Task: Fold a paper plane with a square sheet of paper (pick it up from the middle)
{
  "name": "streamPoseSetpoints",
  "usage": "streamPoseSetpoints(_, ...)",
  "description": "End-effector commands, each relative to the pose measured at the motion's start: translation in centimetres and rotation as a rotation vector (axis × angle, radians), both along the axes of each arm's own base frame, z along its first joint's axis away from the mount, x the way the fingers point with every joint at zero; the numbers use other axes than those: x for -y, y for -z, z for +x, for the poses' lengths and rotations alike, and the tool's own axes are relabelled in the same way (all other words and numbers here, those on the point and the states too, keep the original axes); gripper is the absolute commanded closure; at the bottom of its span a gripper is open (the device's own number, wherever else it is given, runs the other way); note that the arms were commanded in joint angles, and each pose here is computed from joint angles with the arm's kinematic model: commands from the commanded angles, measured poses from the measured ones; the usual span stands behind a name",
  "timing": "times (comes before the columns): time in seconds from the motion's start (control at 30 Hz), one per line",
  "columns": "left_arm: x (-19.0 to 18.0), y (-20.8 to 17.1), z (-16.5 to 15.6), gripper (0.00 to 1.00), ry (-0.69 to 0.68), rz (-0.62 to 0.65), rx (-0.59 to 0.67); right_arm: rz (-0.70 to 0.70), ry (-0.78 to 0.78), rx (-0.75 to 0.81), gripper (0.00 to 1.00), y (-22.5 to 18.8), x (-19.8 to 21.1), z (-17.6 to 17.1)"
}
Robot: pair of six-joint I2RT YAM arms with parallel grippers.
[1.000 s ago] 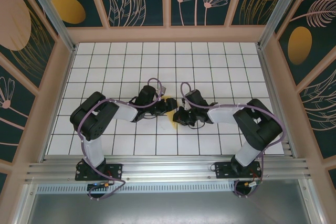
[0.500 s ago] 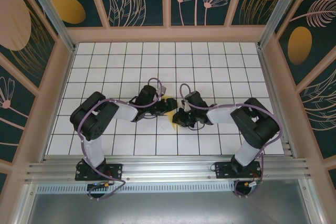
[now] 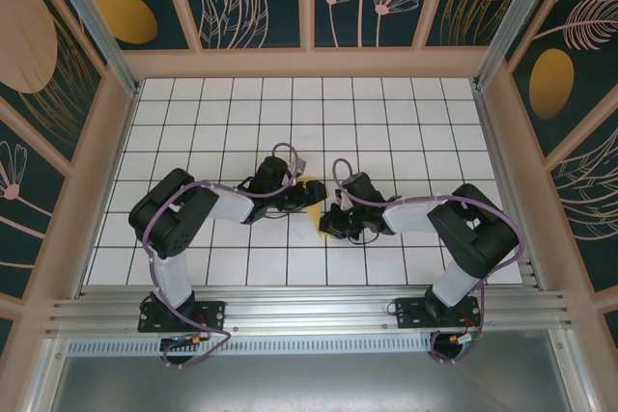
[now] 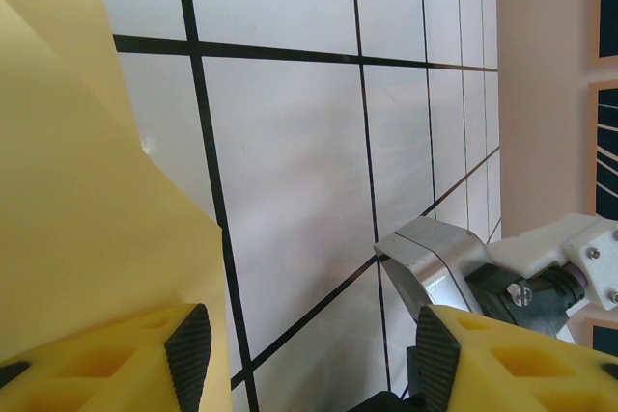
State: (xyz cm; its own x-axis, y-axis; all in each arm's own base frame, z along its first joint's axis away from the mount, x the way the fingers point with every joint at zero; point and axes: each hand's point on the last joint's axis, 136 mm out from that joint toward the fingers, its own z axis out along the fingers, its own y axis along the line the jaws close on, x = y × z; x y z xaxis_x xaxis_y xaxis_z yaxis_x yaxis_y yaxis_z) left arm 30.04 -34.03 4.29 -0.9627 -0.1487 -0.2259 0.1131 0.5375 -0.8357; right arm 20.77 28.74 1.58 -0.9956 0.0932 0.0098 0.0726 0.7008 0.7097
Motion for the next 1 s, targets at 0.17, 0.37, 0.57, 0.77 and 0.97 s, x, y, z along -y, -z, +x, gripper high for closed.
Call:
streamPoseSetpoints(0.17, -2.2, 5.4, -1.8, 0.39, -0.016, 0.160, -0.115, -0.177, 0.004, -0.176, 0.95, 4.2, 3.3, -4.1)
streamPoseSetpoints(0.37, -2.2, 5.4, -1.8, 0.39, -0.016, 0.162, -0.116, -0.165, 0.024, -0.091, 0.88, 2.0, 3.1, -2.9)
streamPoseSetpoints(0.57, -2.2, 5.9, -1.8, 0.39, -0.013, 0.174, -0.129, -0.018, 0.085, 0.097, 0.87, -4.2, 1.5, 0.4)
streamPoseSetpoints(0.77, -2.0, 5.6, -1.6, 0.40, -0.013, 0.167, -0.125, 0.140, 0.050, 0.128, 0.94, -6.7, -1.4, 1.4)
streamPoseSetpoints(0.97, -2.1, 5.7, -1.7, 0.40, -0.009, 0.169, -0.127, 0.161, 0.092, 0.084, 0.96, -5.0, -2.2, 2.4)
